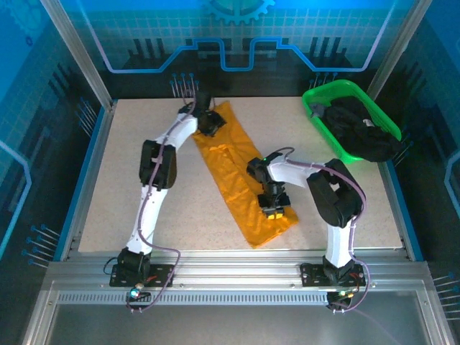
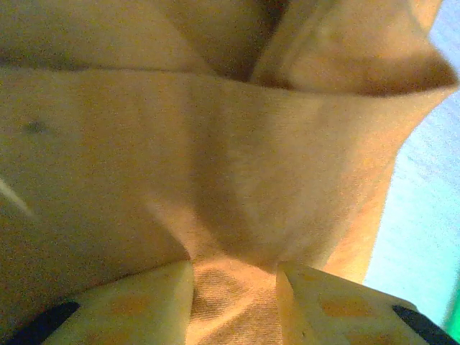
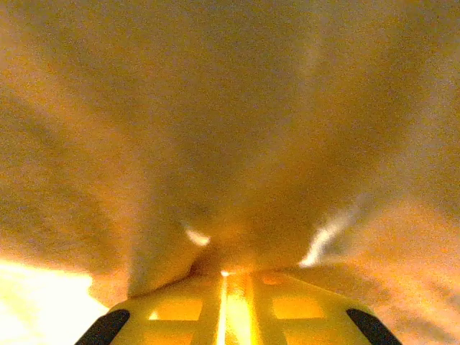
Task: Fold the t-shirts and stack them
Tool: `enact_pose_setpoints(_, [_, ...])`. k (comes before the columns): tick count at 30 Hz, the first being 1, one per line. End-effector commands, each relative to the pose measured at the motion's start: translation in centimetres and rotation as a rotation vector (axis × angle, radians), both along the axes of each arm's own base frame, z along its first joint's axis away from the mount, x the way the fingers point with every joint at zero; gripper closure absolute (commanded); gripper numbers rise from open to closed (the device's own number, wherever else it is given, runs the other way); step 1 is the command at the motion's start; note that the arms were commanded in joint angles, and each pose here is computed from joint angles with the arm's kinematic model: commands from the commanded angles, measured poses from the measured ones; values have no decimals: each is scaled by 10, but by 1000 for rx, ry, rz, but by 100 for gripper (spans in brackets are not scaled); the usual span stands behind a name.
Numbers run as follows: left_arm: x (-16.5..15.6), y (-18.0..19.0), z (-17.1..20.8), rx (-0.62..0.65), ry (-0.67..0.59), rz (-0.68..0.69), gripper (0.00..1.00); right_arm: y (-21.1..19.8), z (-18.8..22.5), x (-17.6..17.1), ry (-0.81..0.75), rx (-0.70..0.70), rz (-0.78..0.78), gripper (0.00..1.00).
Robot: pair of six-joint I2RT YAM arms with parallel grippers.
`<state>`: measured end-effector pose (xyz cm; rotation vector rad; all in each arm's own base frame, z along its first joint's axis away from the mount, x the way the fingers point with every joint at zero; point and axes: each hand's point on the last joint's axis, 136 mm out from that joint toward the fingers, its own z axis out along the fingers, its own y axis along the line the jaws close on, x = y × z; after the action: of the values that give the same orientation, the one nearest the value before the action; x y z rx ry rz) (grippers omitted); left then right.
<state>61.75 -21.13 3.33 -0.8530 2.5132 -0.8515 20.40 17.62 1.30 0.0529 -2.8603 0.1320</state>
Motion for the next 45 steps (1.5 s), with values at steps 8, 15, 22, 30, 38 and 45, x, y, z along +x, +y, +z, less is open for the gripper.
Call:
enact_pose_setpoints(8, [34, -102, 36, -333, -199, -96, 57, 90, 13, 25, -74, 264, -302, 82])
enact_pose_setpoints(15, [17, -84, 135, -274, -312, -104, 48, 30, 51, 13, -218, 214, -462, 65])
enact_pose_setpoints(22, [-93, -41, 147, -135, -149, -130, 50, -12, 50, -25, -265, 246, -388, 60])
enact_pose_setpoints(30, [-315, 16, 66, -6, 310, -287, 51, -17, 38, -34, -287, 322, -214, 53])
enact_pose_setpoints(38, [-446, 27, 39, -60, 493, -368, 48, 1, 15, -26, -204, 368, -217, 58])
enact_pose_setpoints(45, [-474, 6, 20, -92, 525, -387, 43, 2, 2, -28, -193, 359, -240, 80])
